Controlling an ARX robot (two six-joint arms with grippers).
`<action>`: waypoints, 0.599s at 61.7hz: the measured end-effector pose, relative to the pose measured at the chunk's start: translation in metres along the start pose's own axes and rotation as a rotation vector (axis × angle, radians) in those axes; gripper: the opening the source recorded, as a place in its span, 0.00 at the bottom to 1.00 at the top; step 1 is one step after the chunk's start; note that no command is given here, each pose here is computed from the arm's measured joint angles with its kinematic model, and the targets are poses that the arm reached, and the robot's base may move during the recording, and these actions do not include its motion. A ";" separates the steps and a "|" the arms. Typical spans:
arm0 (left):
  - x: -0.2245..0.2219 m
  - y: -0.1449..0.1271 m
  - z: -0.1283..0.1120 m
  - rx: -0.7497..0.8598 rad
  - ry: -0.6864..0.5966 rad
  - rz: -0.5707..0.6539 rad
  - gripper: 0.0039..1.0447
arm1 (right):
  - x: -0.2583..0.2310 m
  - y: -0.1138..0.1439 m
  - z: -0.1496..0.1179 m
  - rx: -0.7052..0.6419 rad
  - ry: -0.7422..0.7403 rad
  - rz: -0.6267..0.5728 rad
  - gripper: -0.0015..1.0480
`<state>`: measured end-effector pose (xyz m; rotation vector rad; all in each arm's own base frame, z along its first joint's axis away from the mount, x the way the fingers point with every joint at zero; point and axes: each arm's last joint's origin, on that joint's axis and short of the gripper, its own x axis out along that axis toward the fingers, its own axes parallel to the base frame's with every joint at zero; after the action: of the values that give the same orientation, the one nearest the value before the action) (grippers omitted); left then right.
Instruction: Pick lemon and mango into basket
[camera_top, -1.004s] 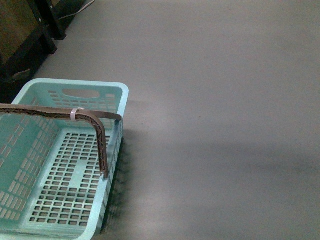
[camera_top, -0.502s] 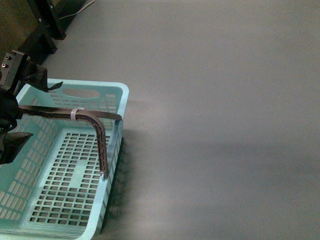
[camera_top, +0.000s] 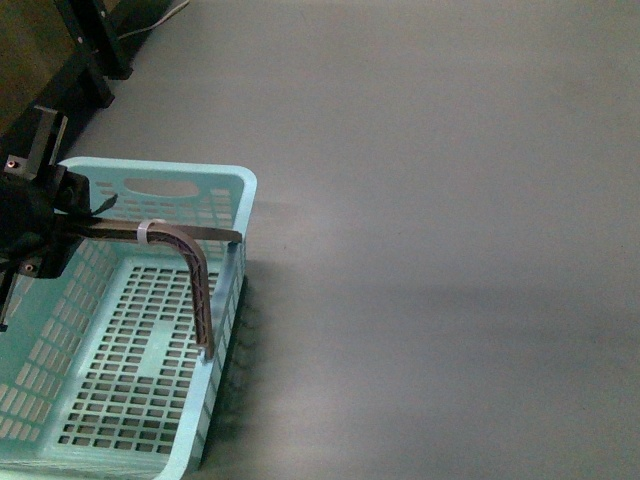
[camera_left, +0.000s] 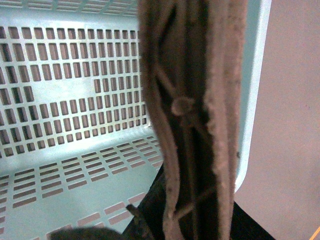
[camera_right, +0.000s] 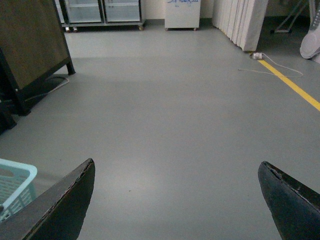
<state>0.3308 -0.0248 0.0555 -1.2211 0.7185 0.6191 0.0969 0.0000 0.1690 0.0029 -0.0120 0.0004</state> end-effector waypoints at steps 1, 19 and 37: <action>-0.002 0.000 0.000 0.005 -0.001 -0.003 0.07 | 0.000 0.000 0.000 0.000 0.000 0.000 0.92; -0.072 -0.013 0.008 -0.053 -0.018 -0.109 0.05 | 0.000 0.000 0.000 0.000 0.000 0.000 0.92; -0.173 -0.037 0.016 -0.163 -0.029 -0.314 0.05 | 0.000 0.000 0.000 0.000 0.000 0.000 0.92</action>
<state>0.2516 -0.0249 0.2148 -1.4379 0.4442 0.4389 0.0969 0.0000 0.1690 0.0029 -0.0120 0.0004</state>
